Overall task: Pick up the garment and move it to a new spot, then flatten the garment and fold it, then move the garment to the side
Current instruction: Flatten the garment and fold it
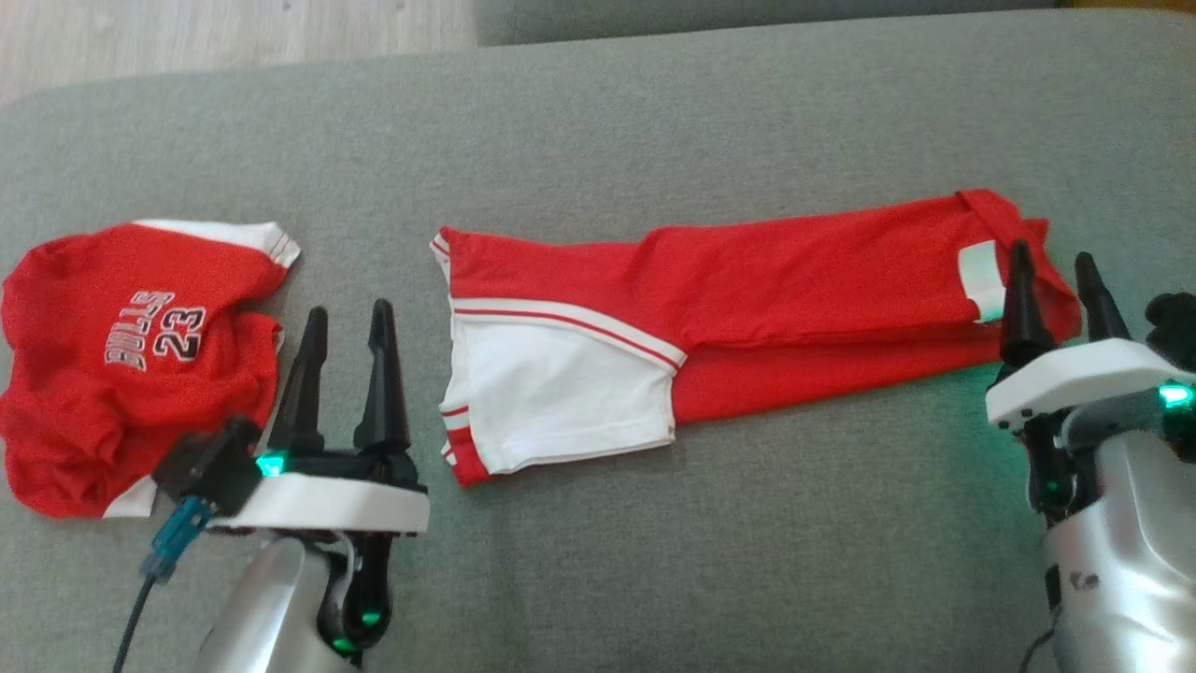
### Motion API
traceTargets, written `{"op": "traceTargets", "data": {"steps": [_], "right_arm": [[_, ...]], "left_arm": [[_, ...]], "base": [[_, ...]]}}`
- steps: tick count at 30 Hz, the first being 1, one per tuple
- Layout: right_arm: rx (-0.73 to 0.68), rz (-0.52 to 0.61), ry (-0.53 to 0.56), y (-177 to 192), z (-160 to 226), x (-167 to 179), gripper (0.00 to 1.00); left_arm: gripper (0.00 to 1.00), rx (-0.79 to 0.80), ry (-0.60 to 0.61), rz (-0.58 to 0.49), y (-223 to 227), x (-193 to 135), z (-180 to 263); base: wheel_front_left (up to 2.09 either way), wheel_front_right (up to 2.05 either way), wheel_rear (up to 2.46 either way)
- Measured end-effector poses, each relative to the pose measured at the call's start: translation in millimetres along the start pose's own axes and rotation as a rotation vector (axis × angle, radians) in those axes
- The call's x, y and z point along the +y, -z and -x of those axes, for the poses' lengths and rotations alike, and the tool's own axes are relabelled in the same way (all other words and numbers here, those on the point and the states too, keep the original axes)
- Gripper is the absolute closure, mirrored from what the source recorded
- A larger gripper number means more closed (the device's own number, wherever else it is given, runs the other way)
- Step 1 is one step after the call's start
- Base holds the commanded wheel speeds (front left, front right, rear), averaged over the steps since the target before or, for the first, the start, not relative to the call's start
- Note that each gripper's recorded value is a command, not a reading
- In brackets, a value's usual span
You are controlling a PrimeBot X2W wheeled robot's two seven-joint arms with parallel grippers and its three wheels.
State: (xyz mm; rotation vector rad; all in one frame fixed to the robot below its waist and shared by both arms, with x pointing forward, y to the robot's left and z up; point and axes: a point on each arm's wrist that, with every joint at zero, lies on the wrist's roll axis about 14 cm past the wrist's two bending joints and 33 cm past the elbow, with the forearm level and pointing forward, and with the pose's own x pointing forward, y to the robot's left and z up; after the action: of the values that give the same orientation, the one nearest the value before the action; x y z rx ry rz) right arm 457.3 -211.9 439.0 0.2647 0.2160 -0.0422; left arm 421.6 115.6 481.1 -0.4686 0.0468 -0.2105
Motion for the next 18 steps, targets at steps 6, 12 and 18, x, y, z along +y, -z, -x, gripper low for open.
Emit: {"op": "traceTargets", "data": {"steps": [6,12,18], "right_arm": [[0.128,-0.021,0.148,30.0,-16.7,-32.3,0.00],[0.252,-0.034,0.224,59.5,-15.1,-48.7,0.00],[0.297,-0.068,0.211,67.7,-20.5,-41.3,0.00]], "left_arm": [[0.00,0.006,-0.010,0.003,4.6,6.3,-6.6],[0.00,0.025,-0.033,0.006,11.9,16.1,-4.8],[0.00,0.038,-0.034,0.004,17.3,15.8,-5.7]], "base": [[0.00,0.00,0.00],[0.00,0.00,0.00],[0.00,0.00,0.00]]}}
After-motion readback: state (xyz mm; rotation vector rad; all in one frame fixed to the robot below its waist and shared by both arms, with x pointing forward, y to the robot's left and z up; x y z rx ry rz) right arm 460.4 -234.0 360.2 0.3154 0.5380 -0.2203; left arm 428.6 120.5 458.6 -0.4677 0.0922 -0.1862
